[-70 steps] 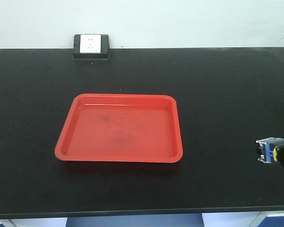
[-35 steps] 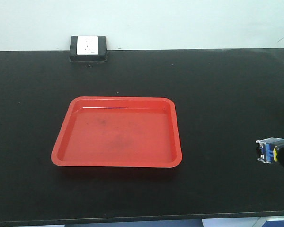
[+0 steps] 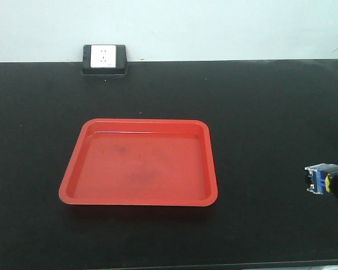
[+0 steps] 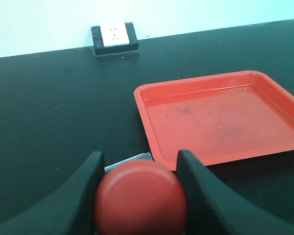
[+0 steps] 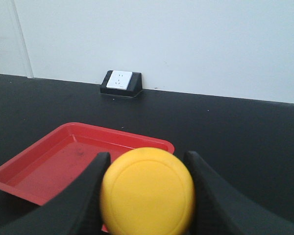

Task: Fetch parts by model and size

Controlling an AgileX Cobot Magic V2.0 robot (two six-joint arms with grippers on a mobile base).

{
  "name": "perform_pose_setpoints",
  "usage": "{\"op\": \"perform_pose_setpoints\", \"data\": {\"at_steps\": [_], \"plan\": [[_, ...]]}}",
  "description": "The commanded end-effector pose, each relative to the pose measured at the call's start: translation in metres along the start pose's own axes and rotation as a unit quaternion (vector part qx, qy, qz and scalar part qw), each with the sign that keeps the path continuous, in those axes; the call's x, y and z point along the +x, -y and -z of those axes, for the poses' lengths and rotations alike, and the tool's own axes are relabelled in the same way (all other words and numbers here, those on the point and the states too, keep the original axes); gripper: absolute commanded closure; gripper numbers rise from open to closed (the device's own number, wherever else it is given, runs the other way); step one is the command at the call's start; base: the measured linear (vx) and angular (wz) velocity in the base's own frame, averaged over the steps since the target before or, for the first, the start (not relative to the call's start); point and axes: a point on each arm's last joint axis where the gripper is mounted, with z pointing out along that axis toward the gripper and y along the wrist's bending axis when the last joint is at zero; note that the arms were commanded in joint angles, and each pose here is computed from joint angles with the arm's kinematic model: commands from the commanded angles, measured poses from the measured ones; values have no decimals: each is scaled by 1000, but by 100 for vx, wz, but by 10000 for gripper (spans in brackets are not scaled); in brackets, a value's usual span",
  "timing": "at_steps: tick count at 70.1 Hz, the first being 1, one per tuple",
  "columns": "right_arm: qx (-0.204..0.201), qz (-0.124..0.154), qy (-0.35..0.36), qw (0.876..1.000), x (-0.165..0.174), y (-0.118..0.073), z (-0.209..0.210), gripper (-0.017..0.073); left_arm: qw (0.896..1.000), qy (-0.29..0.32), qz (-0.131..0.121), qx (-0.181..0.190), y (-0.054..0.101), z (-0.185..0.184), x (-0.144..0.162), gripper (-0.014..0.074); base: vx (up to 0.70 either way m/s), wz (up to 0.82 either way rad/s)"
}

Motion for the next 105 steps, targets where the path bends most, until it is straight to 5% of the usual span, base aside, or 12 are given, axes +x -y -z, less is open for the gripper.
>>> {"op": "perform_pose_setpoints", "data": {"at_steps": [1,105], "plan": [[5,6,52,999,-17,1,2,569,999,45,2,5,1,2,-14,600,5,-1],[5,6,49,999,-16,1,0,569,999,45,2,5,1,2,-14,600,1,0]]}}
